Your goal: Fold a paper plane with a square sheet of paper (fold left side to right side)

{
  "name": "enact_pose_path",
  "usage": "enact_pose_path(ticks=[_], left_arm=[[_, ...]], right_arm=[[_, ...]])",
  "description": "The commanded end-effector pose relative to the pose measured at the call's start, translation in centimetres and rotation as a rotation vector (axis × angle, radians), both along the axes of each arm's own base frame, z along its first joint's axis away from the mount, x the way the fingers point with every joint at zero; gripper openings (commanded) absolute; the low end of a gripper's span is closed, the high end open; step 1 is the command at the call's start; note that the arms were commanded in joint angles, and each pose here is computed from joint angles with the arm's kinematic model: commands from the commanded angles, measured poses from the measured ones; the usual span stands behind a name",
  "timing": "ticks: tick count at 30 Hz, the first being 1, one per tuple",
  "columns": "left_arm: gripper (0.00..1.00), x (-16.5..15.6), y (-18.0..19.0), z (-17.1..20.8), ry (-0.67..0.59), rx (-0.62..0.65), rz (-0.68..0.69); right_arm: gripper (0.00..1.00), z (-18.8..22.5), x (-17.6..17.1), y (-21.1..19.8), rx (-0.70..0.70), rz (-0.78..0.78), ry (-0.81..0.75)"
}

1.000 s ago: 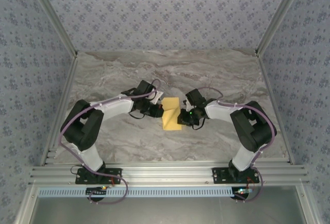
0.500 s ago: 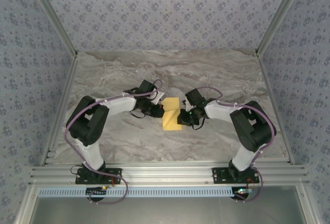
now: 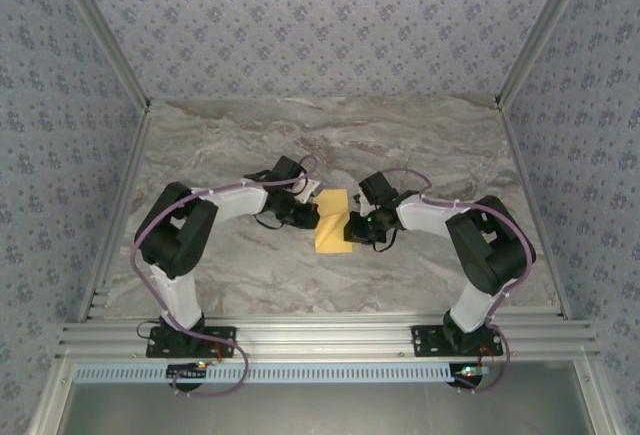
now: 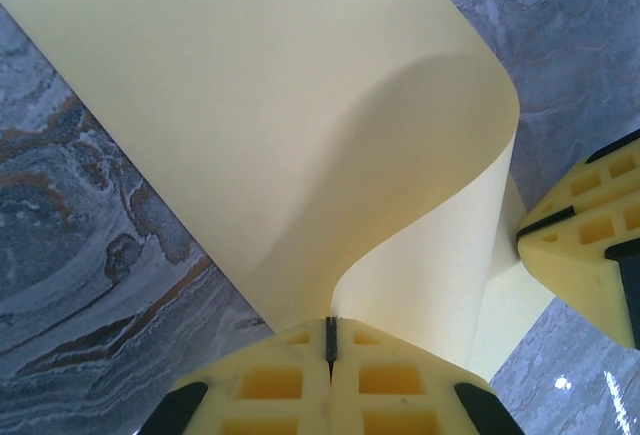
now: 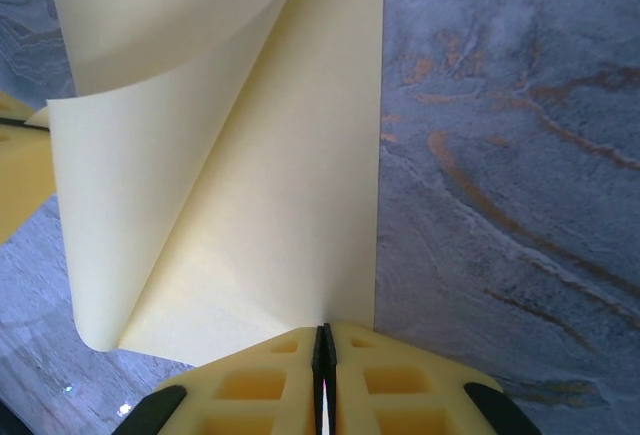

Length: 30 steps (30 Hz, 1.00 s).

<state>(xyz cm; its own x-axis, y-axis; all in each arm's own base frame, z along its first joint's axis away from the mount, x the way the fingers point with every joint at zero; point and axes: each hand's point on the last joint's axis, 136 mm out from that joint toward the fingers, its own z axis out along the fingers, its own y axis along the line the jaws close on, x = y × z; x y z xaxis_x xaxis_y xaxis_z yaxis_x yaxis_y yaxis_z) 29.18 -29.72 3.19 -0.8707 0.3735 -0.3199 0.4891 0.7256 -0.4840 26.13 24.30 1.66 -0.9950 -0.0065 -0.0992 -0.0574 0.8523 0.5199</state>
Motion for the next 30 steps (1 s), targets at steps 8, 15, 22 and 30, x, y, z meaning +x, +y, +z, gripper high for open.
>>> enact_pose_path(ticks=[8,15,22,30], left_arm=[[0.00,0.4,0.0,-0.5,-0.001,0.012,-0.017],[0.00,0.4,0.2,-0.6,-0.006,0.028,-0.013],[0.00,0.4,0.3,-0.8,0.001,0.032,-0.014],[0.00,0.0,0.6,-1.6,0.019,0.046,-0.017]], right_arm=[[0.14,-1.7,-1.7,-1.1,-0.084,0.024,0.068],[0.14,-1.8,-1.8,-1.2,-0.095,0.028,0.074],[0.15,-1.4,-1.6,-0.7,-0.069,0.035,0.064],[0.14,2.4,0.5,0.9,0.092,0.017,-0.026]])
